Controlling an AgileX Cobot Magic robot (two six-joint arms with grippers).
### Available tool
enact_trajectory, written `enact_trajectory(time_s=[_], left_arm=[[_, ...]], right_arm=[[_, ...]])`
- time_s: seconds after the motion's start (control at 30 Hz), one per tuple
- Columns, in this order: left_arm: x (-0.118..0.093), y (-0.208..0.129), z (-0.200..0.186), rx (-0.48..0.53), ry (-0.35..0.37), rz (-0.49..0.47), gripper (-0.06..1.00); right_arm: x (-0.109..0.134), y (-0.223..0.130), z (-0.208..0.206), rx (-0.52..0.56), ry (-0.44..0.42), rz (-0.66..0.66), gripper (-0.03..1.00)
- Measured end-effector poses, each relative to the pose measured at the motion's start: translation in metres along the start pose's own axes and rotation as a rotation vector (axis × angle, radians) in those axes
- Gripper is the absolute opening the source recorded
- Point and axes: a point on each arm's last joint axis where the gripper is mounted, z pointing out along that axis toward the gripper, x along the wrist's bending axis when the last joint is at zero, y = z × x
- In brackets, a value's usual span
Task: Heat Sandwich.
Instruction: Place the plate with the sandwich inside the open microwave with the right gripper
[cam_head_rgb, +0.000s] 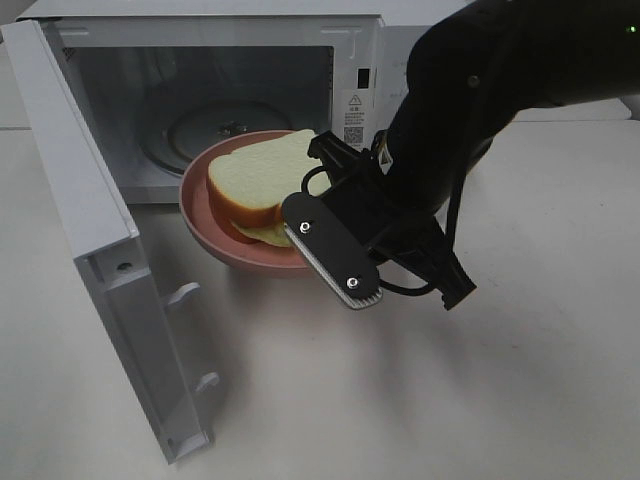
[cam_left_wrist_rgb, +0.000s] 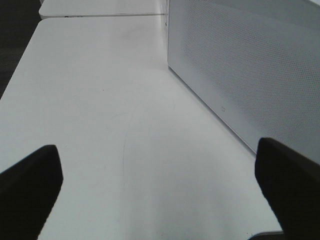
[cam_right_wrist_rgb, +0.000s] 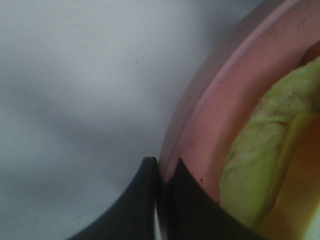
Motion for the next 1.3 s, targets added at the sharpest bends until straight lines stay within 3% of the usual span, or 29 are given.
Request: enact_trajectory(time_s=[0.57, 1.3], left_arm=[[0.0, 0.0, 0.0, 0.0, 0.0, 0.0, 0.99], [0.0, 0.0, 0.0, 0.0, 0.0, 0.0, 0.99]], right_arm=[[-0.048, 0.0, 0.014, 0.015, 0.048, 0.058, 0.04], [-0.107, 0.005, 0.038, 0.029, 0.018, 0.171, 0.04]])
